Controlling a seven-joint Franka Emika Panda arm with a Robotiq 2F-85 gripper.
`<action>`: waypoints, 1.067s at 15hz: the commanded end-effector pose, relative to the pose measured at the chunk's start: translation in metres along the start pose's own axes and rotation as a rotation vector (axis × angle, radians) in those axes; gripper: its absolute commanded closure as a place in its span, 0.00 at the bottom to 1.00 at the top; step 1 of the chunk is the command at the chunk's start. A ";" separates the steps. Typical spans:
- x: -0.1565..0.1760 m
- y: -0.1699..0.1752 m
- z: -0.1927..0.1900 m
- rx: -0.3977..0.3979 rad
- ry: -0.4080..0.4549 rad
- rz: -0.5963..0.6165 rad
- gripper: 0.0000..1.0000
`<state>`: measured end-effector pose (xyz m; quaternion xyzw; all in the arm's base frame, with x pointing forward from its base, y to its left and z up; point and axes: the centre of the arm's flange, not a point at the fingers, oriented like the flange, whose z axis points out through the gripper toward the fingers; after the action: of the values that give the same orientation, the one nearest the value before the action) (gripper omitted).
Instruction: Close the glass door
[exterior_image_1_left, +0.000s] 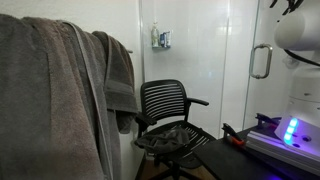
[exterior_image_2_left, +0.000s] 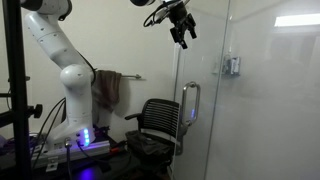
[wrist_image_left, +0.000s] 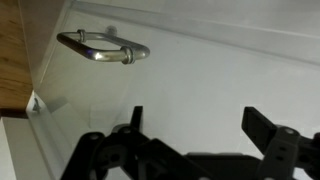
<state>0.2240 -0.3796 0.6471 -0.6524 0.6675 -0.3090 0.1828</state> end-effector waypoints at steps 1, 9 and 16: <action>0.026 -0.024 0.016 -0.072 -0.041 -0.013 0.00; 0.035 -0.065 0.064 -0.179 -0.021 -0.013 0.00; 0.013 -0.129 0.099 -0.251 0.183 -0.045 0.00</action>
<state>0.3481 -0.4039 0.6561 -0.6627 0.6943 -0.2711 0.0723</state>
